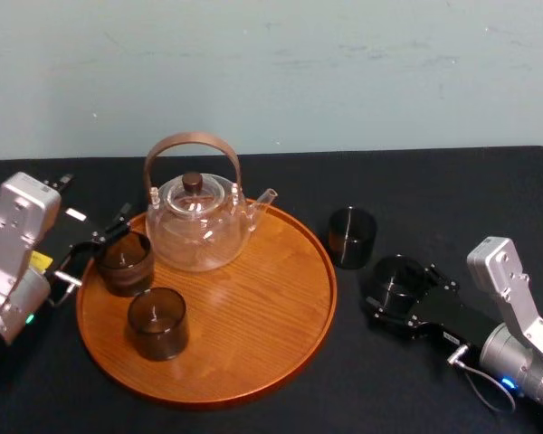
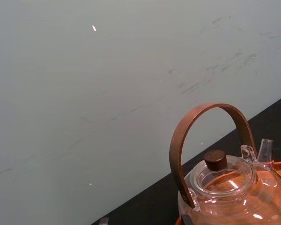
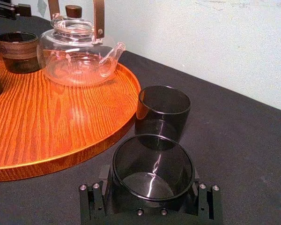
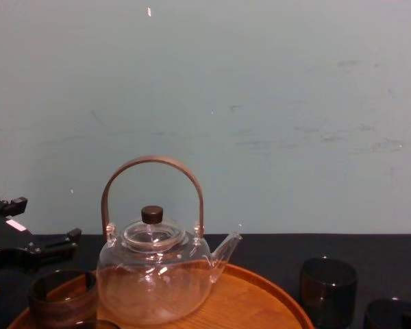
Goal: Pick up the glass from the table and place it on the tray.
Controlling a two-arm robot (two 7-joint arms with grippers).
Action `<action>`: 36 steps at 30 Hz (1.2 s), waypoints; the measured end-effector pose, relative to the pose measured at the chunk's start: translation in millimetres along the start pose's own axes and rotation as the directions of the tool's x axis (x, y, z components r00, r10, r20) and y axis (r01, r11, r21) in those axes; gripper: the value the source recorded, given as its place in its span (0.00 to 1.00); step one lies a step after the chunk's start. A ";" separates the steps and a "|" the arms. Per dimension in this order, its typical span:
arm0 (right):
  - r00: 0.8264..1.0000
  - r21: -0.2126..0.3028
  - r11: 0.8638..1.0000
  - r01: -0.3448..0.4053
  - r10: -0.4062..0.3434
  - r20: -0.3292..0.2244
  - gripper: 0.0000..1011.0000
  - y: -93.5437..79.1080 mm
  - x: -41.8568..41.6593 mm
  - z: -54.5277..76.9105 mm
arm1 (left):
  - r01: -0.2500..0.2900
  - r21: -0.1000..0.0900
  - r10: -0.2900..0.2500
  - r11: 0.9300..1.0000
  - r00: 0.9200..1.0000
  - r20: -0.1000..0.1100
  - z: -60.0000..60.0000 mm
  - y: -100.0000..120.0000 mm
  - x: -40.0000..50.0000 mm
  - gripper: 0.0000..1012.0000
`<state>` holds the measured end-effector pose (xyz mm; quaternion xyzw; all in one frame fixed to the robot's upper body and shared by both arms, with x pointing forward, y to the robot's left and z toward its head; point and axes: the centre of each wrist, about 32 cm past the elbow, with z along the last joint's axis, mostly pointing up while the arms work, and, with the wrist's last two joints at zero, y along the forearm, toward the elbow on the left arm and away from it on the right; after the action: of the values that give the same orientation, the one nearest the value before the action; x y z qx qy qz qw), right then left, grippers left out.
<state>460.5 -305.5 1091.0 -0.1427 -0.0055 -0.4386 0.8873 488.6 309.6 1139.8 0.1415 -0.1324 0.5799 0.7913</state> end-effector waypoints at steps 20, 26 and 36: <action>1.000 0.001 1.000 -0.001 0.001 0.003 0.91 -1.2 -0.2 -0.2 | 0.000 0.000 0.000 1.000 1.000 0.000 0.0 0.0 0.0 0.99; 1.000 0.001 1.000 0.000 0.000 0.003 0.91 -1.4 -0.2 -0.3 | 0.000 0.000 0.000 1.000 1.000 0.000 0.0 0.0 0.0 0.99; 1.000 0.035 0.999 -0.020 0.021 -0.012 0.91 -3.6 -2.4 5.9 | 0.000 0.000 0.000 1.000 1.000 0.000 0.0 0.0 0.1 0.99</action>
<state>456.9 -304.2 1097.3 -0.1246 -0.0060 -0.4302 0.8941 488.6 309.7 1139.8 0.1415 -0.1325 0.5799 0.7913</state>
